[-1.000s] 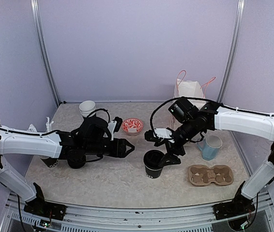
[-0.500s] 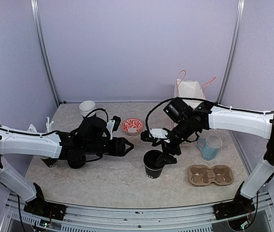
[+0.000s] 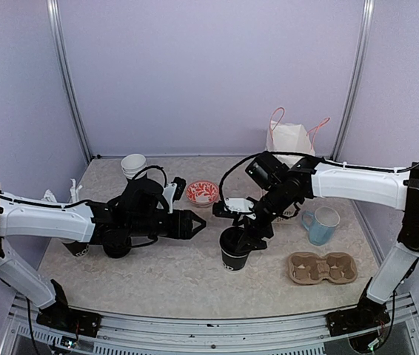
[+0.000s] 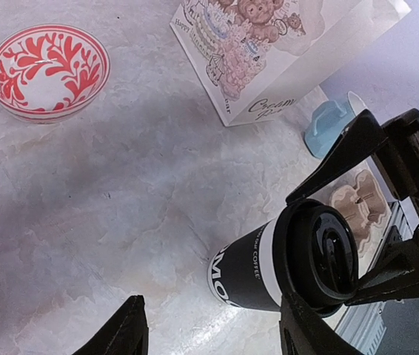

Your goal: Pack the takeout coffee

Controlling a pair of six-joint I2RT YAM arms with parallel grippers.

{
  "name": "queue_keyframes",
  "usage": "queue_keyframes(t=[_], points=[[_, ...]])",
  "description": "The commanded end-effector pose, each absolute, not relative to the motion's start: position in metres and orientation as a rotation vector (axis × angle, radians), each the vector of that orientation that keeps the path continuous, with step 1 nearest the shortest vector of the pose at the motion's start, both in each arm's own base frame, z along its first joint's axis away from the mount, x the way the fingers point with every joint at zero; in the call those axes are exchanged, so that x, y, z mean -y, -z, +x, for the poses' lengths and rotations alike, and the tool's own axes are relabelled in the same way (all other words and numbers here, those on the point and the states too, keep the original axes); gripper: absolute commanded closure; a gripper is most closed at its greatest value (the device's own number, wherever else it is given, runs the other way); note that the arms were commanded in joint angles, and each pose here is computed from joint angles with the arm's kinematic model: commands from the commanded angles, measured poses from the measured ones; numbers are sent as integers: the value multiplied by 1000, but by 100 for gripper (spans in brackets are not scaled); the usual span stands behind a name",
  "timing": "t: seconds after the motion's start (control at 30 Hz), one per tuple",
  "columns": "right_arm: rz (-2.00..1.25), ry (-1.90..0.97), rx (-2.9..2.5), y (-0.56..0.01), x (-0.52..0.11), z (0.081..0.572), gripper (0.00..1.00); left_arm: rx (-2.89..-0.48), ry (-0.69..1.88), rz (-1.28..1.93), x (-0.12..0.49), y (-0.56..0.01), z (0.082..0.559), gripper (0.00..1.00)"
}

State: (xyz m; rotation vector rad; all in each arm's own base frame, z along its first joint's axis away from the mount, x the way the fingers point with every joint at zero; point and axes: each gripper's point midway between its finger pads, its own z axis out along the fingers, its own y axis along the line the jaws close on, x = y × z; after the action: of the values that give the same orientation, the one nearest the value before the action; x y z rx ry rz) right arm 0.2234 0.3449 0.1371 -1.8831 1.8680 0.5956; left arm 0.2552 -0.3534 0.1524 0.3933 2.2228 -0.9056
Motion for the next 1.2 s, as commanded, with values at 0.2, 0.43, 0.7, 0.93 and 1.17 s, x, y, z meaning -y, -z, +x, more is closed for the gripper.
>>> queue_keyframes(t=[0.2, 0.43, 0.7, 0.93, 1.17], points=[[-1869, -613, -1899, -139, -350, 225, 18, -2220, 941, 412, 360, -148, 252, 41], [-1857, -585, -1935, -132, -348, 230, 22, -2229, 963, 428, 365, -145, 249, 41], [-1857, -577, -1941, -131, -347, 230, 13, -2232, 1097, 473, 382, -144, 237, 40], [-1875, -616, -1880, -152, -343, 219, 0, -2228, 1152, 488, 389, -145, 234, 41], [-1849, -571, -1865, -164, -332, 223, 0, -2251, 1177, 491, 396, -140, 234, 43]])
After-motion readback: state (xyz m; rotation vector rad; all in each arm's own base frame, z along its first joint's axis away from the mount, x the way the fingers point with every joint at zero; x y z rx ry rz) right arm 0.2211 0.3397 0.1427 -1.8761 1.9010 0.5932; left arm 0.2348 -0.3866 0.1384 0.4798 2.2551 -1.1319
